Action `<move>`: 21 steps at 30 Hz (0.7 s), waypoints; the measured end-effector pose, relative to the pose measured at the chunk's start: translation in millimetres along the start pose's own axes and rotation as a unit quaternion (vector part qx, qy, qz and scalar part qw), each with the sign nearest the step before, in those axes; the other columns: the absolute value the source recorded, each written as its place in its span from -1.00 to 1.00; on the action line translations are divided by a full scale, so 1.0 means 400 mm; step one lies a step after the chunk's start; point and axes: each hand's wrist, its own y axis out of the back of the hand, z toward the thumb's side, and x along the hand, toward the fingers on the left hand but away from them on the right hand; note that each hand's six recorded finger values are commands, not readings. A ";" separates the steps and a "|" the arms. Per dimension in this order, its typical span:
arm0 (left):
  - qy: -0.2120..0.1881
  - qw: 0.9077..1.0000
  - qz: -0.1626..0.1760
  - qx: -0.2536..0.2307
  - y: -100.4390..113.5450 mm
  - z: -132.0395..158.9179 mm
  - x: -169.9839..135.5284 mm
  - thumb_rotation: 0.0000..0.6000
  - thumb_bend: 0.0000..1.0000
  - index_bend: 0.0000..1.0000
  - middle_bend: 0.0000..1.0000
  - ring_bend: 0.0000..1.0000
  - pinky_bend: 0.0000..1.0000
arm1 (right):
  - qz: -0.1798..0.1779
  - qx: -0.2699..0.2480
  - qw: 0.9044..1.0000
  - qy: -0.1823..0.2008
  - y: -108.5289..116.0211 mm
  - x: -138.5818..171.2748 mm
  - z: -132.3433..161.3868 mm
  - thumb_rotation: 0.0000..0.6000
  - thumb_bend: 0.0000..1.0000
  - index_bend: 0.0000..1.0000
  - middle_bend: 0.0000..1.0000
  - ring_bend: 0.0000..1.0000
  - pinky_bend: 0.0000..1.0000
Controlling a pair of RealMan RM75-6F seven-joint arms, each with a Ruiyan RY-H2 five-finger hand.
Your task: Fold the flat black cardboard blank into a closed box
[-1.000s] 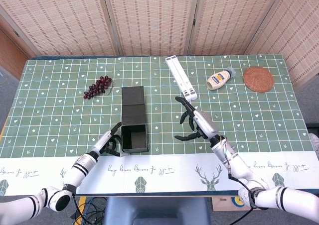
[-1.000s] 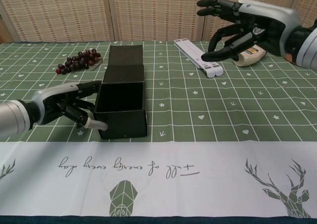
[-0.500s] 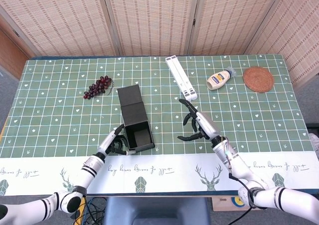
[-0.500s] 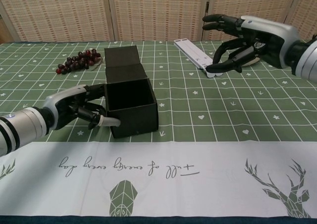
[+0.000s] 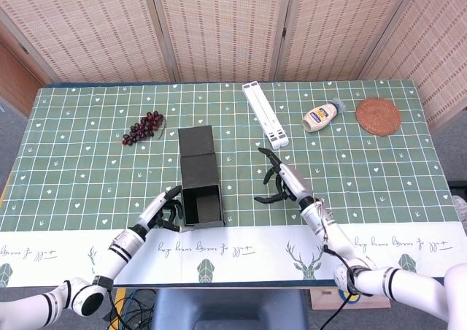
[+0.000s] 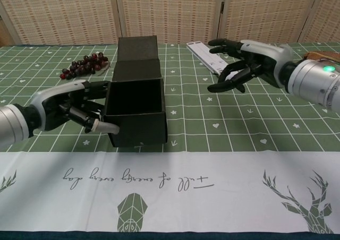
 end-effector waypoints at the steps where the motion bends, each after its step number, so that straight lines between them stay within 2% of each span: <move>1: -0.006 1.000 -0.008 0.002 -0.002 0.011 -0.010 1.00 -0.94 -0.36 -0.37 0.16 0.48 | 0.002 -0.001 1.000 -0.001 -0.007 -0.007 0.002 1.00 -0.78 -1.00 -0.97 -0.01 0.42; 12: -0.052 0.996 -0.071 0.006 -0.054 0.100 -0.063 1.00 -0.94 -0.36 -0.37 0.15 0.47 | 0.018 -0.017 1.000 0.003 -0.110 -0.092 0.059 1.00 -0.77 -1.00 -0.96 -0.01 0.39; 19: -0.051 0.994 -0.094 0.013 -0.095 0.111 -0.048 1.00 -0.94 -0.37 -0.37 0.15 0.44 | 0.018 -0.045 0.999 0.022 -0.171 -0.145 0.125 1.00 -0.79 -1.00 -0.95 -0.01 0.39; 21: -0.047 0.994 -0.098 0.019 -0.101 0.106 -0.041 1.00 -0.94 -0.38 -0.37 0.15 0.44 | 0.016 -0.060 0.998 0.030 -0.177 -0.159 0.149 1.00 -0.85 -1.00 -0.94 -0.01 0.38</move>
